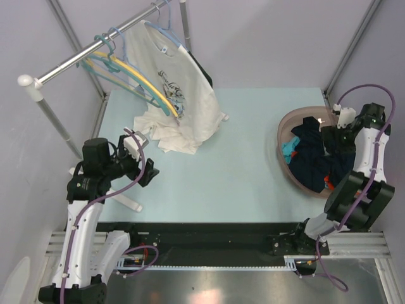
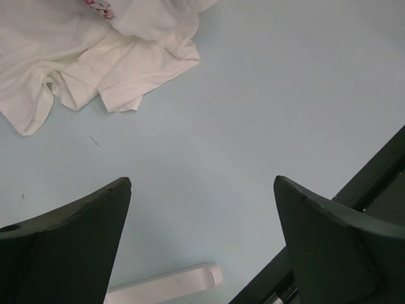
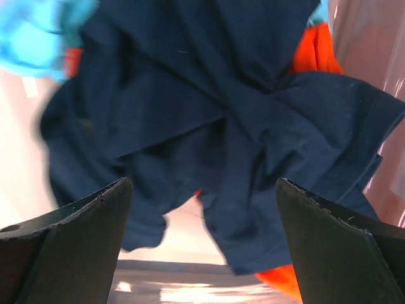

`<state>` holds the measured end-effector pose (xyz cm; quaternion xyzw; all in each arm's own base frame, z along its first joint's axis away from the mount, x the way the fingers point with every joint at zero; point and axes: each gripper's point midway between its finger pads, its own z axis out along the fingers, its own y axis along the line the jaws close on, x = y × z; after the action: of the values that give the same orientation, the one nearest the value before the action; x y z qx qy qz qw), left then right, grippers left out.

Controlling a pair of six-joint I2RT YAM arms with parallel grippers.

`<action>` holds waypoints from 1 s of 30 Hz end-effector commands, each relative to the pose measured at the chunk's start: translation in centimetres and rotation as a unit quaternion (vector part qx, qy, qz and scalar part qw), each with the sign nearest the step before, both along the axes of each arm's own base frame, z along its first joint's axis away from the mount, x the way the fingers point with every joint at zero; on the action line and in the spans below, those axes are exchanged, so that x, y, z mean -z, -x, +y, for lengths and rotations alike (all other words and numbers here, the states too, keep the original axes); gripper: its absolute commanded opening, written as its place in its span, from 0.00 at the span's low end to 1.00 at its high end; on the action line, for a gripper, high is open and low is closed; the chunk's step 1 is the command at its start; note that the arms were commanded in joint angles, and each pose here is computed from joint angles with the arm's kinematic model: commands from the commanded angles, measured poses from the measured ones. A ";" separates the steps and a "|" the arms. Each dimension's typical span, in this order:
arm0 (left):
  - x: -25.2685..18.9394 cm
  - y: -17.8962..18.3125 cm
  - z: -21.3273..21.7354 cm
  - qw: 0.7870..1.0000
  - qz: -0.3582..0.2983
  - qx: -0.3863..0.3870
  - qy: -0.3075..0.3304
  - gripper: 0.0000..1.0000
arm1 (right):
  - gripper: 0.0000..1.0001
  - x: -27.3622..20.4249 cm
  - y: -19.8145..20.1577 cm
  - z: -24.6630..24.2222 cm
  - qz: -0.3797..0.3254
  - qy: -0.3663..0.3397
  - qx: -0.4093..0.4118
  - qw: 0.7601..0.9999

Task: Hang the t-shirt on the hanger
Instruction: Pick up the T-shirt from the center of the board.

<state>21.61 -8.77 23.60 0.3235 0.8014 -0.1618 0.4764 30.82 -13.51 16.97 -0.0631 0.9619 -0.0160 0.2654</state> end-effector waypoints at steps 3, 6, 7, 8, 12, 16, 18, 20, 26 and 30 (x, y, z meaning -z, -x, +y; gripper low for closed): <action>-1.9 0.6 -1.4 0.998 -0.027 0.050 0.014 1.00 | 0.99 3.2 -1.8 -3.3 0.013 0.034 0.016 0.999; -1.8 0.8 -1.5 0.998 -0.026 0.053 0.015 1.00 | 0.98 4.2 -2.8 -3.5 0.015 0.027 0.021 0.999; -1.7 0.9 -1.5 0.998 -0.024 0.053 0.016 1.00 | 0.95 4.2 -3.2 -3.4 0.011 0.024 0.023 0.999; -1.7 1.0 -1.5 0.998 -0.023 0.053 0.017 1.00 | 0.90 4.2 -3.5 -3.4 0.010 0.024 0.024 0.999; -1.9 0.9 -1.4 0.998 -0.027 0.050 0.015 1.00 | 0.70 5.1 -4.1 -3.1 0.018 0.026 0.022 0.999; -2.4 0.7 -1.3 0.998 -0.033 0.046 0.012 1.00 | 0.46 7.5 -4.4 -2.2 0.049 0.018 0.010 0.999; -2.6 0.5 -1.3 0.998 -0.032 0.045 0.013 1.00 | 0.24 7.9 -4.6 -1.8 0.056 0.011 0.007 0.998; -2.8 0.5 -1.4 0.998 -0.033 0.045 0.016 1.00 | 0.02 7.6 -4.7 -1.2 0.055 0.001 -0.001 0.999; -2.7 0.9 -1.9 0.998 -0.032 0.045 0.040 1.00 | 0.00 -2.1 -5.9 1.5 -0.068 -0.027 -0.045 0.996; -2.9 1.2 -2.0 0.997 -0.038 0.047 0.040 1.00 | 0.00 -10.7 -5.8 5.3 -0.161 -0.045 -0.102 0.981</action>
<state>20.71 -9.95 25.11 0.3374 0.7814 -0.1889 0.4898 35.35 -12.81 15.01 -0.0802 0.9608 0.0189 0.2646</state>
